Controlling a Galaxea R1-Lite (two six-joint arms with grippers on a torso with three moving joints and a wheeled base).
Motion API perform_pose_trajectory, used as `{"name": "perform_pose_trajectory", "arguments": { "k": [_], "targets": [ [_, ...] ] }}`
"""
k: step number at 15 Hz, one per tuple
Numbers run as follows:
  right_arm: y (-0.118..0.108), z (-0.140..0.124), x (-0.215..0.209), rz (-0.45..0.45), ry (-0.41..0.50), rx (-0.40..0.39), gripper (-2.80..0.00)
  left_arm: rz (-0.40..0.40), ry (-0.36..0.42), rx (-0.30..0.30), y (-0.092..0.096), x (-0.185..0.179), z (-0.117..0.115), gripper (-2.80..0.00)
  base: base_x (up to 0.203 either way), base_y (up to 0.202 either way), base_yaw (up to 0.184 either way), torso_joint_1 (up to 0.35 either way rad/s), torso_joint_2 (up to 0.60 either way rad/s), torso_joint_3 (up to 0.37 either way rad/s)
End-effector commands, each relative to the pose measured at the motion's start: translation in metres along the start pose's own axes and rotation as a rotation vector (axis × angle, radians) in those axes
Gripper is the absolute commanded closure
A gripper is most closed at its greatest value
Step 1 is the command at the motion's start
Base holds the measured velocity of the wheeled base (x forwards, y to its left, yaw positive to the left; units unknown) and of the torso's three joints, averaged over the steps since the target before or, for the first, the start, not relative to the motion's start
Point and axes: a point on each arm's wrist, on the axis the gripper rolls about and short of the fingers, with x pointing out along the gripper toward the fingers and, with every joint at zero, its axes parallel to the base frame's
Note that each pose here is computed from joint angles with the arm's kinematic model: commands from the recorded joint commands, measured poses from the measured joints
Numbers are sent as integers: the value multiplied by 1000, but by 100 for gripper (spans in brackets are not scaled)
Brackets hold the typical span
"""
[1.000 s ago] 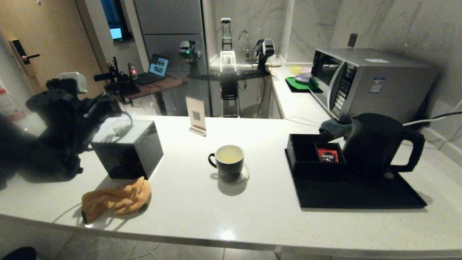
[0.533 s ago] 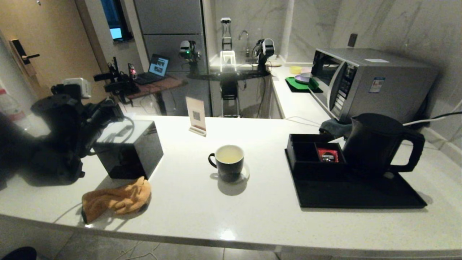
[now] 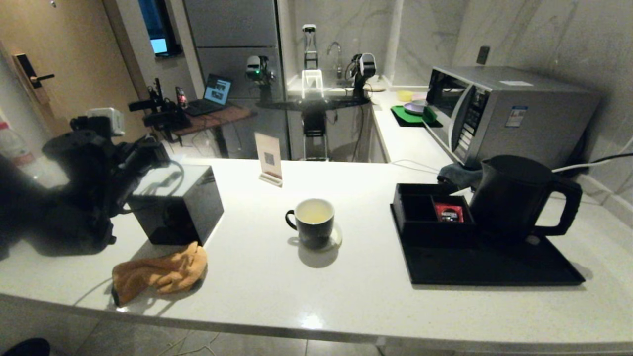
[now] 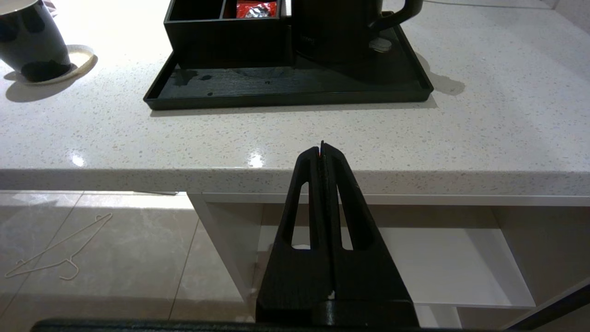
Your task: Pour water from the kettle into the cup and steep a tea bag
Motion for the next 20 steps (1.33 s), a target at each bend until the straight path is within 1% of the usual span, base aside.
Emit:
{"name": "perform_pose_trajectory", "arguments": {
  "k": [1,8,15,16,20],
  "targets": [
    [0,0,0,0,3,0,0,-4,-2,-1,-2,0,-2,0,0,0,0,0,0,0],
    [0,0,0,0,3,0,0,9,4,-3,2,-13,-12,0,0,0,0,0,0,0],
    [0,0,0,0,2,0,0,5,28,-2,0,-19,-17,0,0,0,0,0,0,0],
    [0,0,0,0,2,0,0,4,29,-1,0,-20,-17,-280,0,0,0,0,0,0],
    [0,0,0,0,3,0,0,4,32,0,0,-20,-17,-280,0,0,0,0,0,0]
  ]
}}
